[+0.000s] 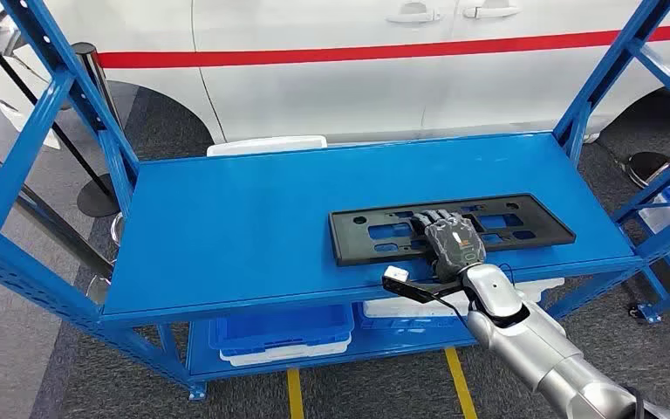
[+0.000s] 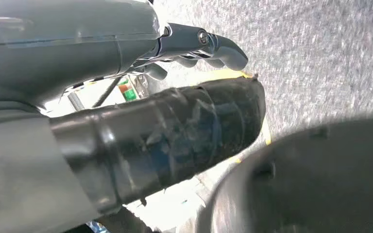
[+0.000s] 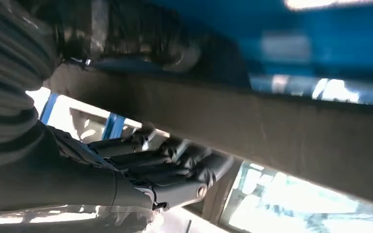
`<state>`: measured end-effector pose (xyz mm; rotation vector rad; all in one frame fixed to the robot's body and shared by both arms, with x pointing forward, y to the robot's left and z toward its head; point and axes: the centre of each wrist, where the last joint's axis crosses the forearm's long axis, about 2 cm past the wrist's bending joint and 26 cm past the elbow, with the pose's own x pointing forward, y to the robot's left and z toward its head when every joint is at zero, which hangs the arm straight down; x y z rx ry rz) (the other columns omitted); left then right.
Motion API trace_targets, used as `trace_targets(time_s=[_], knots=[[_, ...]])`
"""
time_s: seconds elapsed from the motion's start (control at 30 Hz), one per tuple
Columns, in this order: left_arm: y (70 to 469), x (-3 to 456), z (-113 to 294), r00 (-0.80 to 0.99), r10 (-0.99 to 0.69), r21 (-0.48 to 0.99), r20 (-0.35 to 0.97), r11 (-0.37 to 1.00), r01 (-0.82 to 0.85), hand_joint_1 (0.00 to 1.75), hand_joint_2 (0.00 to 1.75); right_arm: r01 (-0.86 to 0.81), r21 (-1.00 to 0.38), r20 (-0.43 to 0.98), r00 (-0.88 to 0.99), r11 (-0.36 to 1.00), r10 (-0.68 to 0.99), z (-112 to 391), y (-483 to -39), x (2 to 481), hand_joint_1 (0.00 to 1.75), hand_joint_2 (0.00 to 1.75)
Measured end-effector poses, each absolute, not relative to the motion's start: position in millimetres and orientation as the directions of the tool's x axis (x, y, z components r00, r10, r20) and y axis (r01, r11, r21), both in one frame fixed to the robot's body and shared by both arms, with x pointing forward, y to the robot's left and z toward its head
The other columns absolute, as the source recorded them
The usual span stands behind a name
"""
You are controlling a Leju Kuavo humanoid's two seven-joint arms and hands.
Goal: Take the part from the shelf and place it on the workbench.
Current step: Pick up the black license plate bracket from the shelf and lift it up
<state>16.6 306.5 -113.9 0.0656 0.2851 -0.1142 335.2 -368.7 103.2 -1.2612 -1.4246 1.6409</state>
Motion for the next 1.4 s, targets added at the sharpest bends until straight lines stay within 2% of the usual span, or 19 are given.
trace_targets(time_s=[0.23,0.37,0.47,0.5,0.6,1.1,1.4], knots=[[306,17,-114,0.957,-0.093,0.051,-0.275,0.992,0.111,0.0,0.0,0.115,-0.967,-0.253,-0.352,-0.227,0.901,99,-369,332,1.75,1.75],[306,18,-114,0.958,-0.091,0.056,-0.272,0.992,0.11,0.0,1.75,0.123,-0.967,-0.254,-0.353,-0.224,0.901,101,-368,333,1.75,1.75],[307,18,-114,0.96,-0.091,0.06,-0.266,0.992,0.11,0.0,0.44,0.126,-0.967,-0.253,-0.353,-0.223,0.901,102,-367,334,1.75,1.75],[307,17,-114,0.962,-0.09,0.061,-0.259,0.992,0.109,0.0,0.44,0.125,-0.967,-0.253,-0.353,-0.222,0.901,102,-367,334,1.75,1.75],[307,17,-114,0.967,-0.084,0.062,-0.239,0.993,0.102,0.0,1.75,0.127,-0.967,-0.252,-0.355,-0.221,0.9,102,-366,334,1.75,1.75],[309,17,-114,0.972,-0.076,0.067,-0.222,0.993,0.093,0.0,1.75,0.125,-0.965,-0.259,-0.355,-0.229,0.898,107,-370,332,1.75,1.75],[311,17,-114,0.967,-0.093,0.068,-0.238,0.991,0.112,0.0,1.75,0.372,-0.916,-0.296,-0.371,-0.152,0.88,161,-371,334,1.75,1.75]])
